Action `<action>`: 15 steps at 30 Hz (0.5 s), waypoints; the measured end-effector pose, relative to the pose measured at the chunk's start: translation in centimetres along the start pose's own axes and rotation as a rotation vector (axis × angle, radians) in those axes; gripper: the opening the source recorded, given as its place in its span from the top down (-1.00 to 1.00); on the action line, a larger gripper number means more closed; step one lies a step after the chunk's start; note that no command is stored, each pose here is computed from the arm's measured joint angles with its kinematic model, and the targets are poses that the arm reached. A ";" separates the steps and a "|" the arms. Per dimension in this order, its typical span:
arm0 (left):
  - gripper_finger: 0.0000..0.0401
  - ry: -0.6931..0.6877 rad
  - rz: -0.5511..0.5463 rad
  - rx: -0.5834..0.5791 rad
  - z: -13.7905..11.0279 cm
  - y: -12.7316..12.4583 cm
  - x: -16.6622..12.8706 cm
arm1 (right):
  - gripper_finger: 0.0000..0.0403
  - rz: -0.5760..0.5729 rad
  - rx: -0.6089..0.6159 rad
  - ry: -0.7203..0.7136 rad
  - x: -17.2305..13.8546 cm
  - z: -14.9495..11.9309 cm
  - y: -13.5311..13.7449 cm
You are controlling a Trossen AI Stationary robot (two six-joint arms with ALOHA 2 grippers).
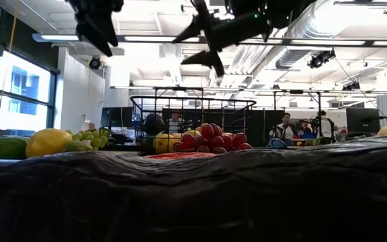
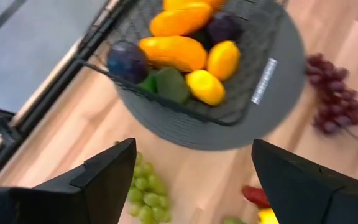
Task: Build produce basket
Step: Put the bottom lemon into the wire basket
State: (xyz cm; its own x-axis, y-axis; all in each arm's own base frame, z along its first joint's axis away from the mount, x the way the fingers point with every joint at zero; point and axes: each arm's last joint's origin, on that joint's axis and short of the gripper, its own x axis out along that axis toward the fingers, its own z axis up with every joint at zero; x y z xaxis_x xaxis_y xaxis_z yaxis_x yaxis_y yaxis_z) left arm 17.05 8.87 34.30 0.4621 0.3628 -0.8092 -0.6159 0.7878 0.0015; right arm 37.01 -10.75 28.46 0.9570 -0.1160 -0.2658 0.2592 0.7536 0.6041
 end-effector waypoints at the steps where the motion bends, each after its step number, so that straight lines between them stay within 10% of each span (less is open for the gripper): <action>1: -0.54 0.002 -0.015 0.009 -0.1 -0.2 -0.2 | -0.24 0.011 -0.006 0.006 0.1 -0.4 0.6; 15: -0.54 0.036 -0.092 0.095 -1.1 -1.7 -1.0 | -0.24 0.110 0.032 0.325 -0.1 -8.8 8.5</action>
State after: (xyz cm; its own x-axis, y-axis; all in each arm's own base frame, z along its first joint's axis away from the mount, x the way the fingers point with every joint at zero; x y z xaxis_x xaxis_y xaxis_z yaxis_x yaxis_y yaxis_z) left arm 16.92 6.65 34.42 0.4893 0.2702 -0.8292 -0.5084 0.8609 -0.0195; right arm 37.95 1.36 26.97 0.8893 0.1808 -0.4200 0.1655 0.7290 0.6642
